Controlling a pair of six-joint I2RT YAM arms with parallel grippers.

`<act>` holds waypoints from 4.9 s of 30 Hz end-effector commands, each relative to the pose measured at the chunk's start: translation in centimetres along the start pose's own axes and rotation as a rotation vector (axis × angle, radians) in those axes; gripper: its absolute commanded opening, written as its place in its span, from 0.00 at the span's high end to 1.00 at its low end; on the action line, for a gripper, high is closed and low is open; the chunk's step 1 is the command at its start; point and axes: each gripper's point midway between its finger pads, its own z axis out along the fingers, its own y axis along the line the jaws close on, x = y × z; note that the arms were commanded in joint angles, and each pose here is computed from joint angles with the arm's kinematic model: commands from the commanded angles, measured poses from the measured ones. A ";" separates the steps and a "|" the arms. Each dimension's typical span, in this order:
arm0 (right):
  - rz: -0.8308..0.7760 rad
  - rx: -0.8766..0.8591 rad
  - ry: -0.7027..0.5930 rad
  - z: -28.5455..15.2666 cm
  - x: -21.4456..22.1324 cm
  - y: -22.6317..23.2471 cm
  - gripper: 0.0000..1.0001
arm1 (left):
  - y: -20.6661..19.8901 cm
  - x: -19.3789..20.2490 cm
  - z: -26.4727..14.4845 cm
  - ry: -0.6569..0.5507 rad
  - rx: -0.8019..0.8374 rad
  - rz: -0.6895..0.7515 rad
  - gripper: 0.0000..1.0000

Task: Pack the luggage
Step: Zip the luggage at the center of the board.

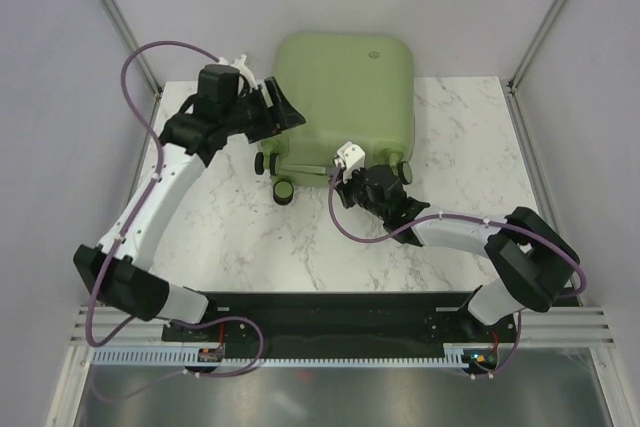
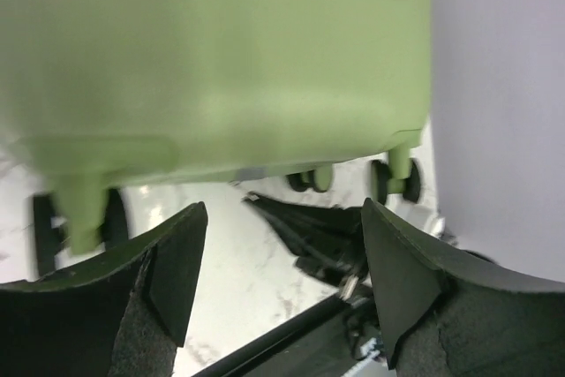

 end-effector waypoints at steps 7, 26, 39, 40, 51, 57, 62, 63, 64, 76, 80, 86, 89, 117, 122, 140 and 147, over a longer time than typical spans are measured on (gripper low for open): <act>0.012 -0.212 -0.104 0.2 -4.2 5.3 1.00 | 9.7 3.2 -4.9 0.048 -0.354 0.151 0.22; 0.012 -0.203 -0.090 0.3 -3.8 5.1 1.00 | 11.7 5.1 1.7 0.200 -0.264 0.143 0.53; -0.032 -0.228 -0.112 0.3 -4.4 5.5 1.00 | 7.5 7.6 4.1 0.309 0.023 0.018 0.98; -0.033 -0.229 -0.113 0.3 -4.5 5.5 1.00 | 7.0 7.2 4.3 0.300 0.048 0.012 0.98; -0.053 -0.253 -0.113 0.2 -4.5 6.2 1.00 | 3.1 6.3 5.5 0.316 0.189 -0.055 0.98; -0.053 -0.256 -0.108 0.0 -4.3 6.2 1.00 | 0.3 7.1 6.7 0.349 0.252 -0.073 0.98; -0.049 -0.239 -0.112 -0.5 -4.2 6.0 1.00 | -1.8 7.5 7.7 0.371 0.286 -0.106 0.98; -0.048 -0.238 -0.107 -0.6 -4.0 6.0 1.00 | -2.3 7.5 7.9 0.370 0.297 -0.109 0.98; -0.049 -0.236 -0.112 -0.9 -4.1 6.0 1.00 | -2.6 7.5 8.0 0.372 0.300 -0.124 0.98; -0.056 -0.188 -0.111 -3.2 -4.2 5.5 1.00 | -5.1 7.1 10.4 0.366 0.317 -0.167 0.98; -0.069 -0.179 -0.109 -3.7 -4.1 5.6 1.00 | -6.2 7.4 11.0 0.364 0.324 -0.189 0.98; -0.091 -0.167 -0.112 -4.4 -4.2 5.6 1.00 | -7.0 6.7 11.6 0.303 0.318 -0.268 0.98; -0.095 -0.168 -0.111 -4.5 -4.1 5.6 1.00 | -7.6 5.6 12.1 0.227 0.331 -0.313 0.98; -0.100 -0.153 -0.123 -6.2 -3.9 5.5 1.00 | -14.0 6.4 15.7 0.277 0.501 -0.366 0.98; -0.107 -0.155 -0.119 -6.4 -3.6 5.5 1.00 | -15.0 7.0 16.1 0.341 0.545 -0.371 0.98; -0.131 -0.182 -0.104 -6.1 -3.1 6.2 1.00 | -15.9 12.6 16.2 0.630 0.604 -0.411 0.98; -0.105 -0.141 -0.078 -6.4 -2.4 5.5 1.00 | -13.3 13.4 14.0 0.641 0.582 -0.385 0.54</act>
